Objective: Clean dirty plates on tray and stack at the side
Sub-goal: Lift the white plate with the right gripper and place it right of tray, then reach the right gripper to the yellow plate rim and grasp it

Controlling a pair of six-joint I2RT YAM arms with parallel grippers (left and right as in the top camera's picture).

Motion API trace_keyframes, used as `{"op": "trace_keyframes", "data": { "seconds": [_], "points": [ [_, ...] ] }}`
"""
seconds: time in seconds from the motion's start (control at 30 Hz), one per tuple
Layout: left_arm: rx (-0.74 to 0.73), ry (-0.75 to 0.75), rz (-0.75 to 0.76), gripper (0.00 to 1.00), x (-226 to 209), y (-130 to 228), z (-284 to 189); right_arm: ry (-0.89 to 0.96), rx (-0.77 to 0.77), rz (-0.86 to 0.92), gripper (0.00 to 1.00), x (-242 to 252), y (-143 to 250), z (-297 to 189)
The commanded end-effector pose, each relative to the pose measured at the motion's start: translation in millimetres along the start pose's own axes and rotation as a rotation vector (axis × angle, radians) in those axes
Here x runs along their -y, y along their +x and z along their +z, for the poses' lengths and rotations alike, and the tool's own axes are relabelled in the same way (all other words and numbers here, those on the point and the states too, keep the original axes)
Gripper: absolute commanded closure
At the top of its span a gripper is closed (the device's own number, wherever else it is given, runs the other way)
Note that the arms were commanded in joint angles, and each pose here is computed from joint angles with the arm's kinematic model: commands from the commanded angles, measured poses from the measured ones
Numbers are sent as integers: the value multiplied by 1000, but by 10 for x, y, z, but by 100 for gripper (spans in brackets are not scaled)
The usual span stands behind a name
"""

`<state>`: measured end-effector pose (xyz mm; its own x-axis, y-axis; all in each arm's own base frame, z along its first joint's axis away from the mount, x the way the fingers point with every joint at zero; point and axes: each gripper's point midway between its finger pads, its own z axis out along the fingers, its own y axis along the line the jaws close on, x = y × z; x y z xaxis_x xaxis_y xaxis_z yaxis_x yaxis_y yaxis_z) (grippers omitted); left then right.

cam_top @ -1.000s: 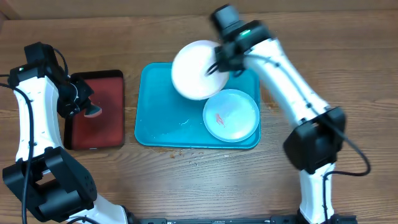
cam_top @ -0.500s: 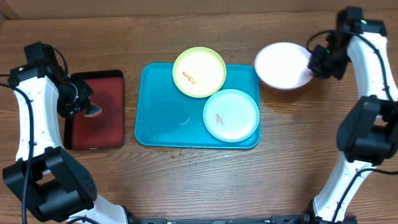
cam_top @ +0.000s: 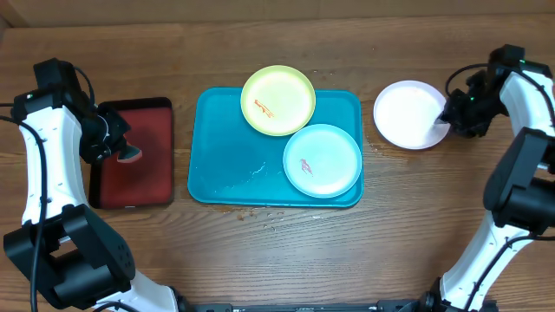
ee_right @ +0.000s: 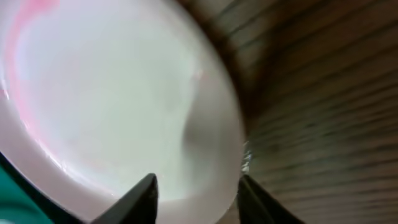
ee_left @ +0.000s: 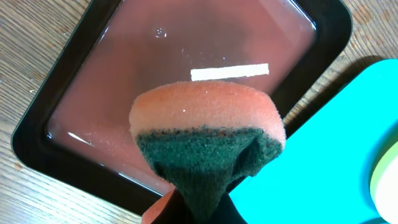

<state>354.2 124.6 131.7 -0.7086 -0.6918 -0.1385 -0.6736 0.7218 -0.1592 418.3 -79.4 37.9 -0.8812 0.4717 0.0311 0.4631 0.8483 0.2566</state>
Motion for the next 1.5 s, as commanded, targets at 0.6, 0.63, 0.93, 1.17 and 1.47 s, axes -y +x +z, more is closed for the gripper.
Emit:
{"op": "trace_keyframes", "data": {
  "seconds": [0.6,0.63,0.93,1.17,1.47],
  "points": [
    [14,12,-16,96,-7,-33,-44,-226,371,-635,37,-2437,14,-679],
    [12,12,-17,96,-9,-29,-44,-205,395,-665,33,-2551,43,-579],
    [8,10,-17,96,-13,-19,-43,-78,403,-812,0,-3042,452,268],
    [7,10,-17,96,-14,-18,-43,37,329,-839,0,-2944,619,822],
    [8,10,-17,96,-13,-19,-43,-42,243,-843,60,-3071,916,946]
  ]
}}
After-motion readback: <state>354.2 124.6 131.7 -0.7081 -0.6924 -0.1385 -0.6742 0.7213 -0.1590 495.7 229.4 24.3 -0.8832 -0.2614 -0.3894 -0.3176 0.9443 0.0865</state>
